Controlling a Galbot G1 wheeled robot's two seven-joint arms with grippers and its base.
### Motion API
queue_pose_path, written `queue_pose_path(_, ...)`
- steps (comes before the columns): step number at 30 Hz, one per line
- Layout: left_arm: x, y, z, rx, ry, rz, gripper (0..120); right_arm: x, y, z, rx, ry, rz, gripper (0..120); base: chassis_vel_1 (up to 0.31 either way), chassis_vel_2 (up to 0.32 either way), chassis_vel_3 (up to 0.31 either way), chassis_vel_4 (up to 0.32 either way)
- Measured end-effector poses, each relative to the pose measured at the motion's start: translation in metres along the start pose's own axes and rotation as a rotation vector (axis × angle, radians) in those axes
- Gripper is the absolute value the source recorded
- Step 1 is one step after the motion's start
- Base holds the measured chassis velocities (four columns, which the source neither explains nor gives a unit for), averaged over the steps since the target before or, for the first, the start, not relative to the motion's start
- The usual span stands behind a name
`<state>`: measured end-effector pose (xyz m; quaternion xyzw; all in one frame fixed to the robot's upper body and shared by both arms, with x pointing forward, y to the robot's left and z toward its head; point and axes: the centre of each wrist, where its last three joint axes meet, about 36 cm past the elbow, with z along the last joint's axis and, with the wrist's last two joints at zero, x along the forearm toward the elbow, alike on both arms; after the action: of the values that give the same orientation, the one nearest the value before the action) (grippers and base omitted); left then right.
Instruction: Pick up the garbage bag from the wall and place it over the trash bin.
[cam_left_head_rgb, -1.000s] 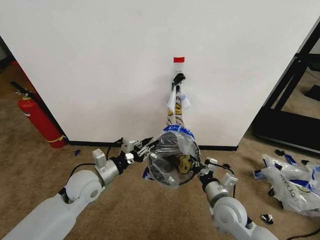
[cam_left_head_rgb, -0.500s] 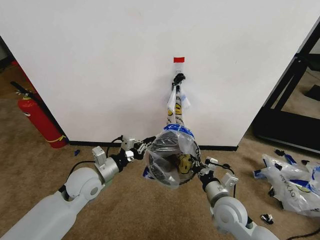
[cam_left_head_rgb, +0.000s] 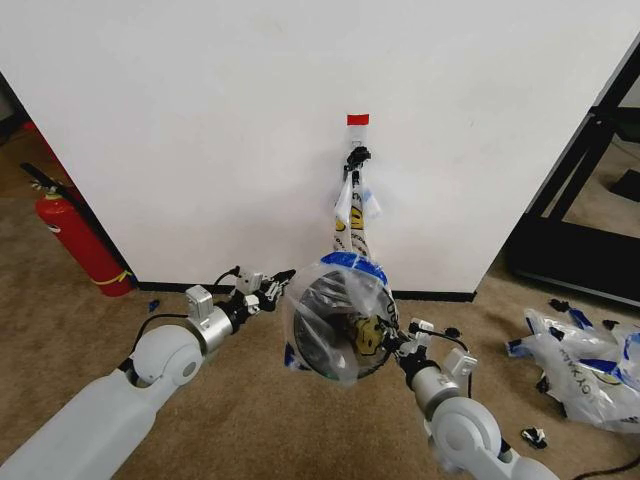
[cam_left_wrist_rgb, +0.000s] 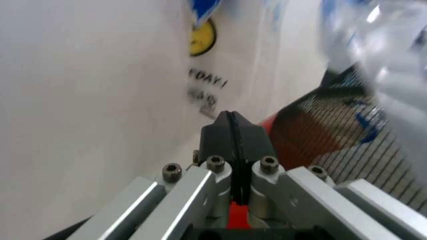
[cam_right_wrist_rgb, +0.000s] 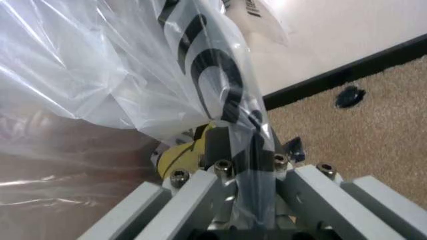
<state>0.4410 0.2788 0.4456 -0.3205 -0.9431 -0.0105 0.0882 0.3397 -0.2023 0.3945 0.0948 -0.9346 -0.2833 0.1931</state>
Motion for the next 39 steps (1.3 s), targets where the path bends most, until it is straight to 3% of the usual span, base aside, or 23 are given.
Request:
queue_pose_path(7,-0.001,0.006,0.009,-0.012,0.016,-0.041,0,0.002,0.002,-0.002,-0.008,0.017,-0.014,0,0.000,0.000,0.000,0.000)
queue_pose_path(13,0.003,0.007,0.000,0.001,-0.027,-0.091,0,0.001,-0.001,-0.001,0.002,0.006,-0.015,0,0.000,0.000,0.000,0.000)
queue_pose_path(17,0.012,0.012,-0.018,0.096,-0.124,-0.125,19,-0.001,-0.005,0.003,0.002,-0.013,-0.007,0,0.000,0.000,0.000,0.000)
queue_pose_path(20,0.015,0.014,-0.022,0.146,-0.157,-0.130,25,-0.002,-0.006,0.003,0.001,-0.020,-0.004,0,0.000,0.000,0.000,0.000)
queue_pose_path(21,0.021,0.015,-0.026,0.222,-0.193,-0.130,31,-0.003,-0.008,0.004,-0.002,-0.028,0.001,0,0.000,0.000,0.000,0.000)
queue_pose_path(23,0.025,0.014,-0.026,0.285,-0.214,-0.120,38,-0.004,-0.008,0.004,-0.006,-0.035,0.004,0,0.000,0.000,0.000,0.000)
queue_pose_path(27,0.044,-0.002,-0.007,0.490,-0.212,-0.059,57,-0.008,-0.007,0.000,-0.045,-0.064,0.015,0,0.000,0.000,0.000,0.000)
queue_pose_path(30,0.050,-0.010,0.006,0.523,-0.193,-0.033,64,-0.010,-0.005,-0.002,-0.071,-0.075,0.017,0,0.000,0.000,0.000,0.000)
queue_pose_path(32,0.056,-0.022,0.026,0.545,-0.175,0.021,74,-0.013,-0.003,-0.005,-0.097,-0.094,0.013,0,0.000,0.000,0.000,0.000)
queue_pose_path(39,0.056,-0.026,0.034,0.537,-0.178,0.098,98,-0.012,-0.004,-0.006,-0.097,-0.095,0.012,0,0.000,0.000,0.000,0.000)
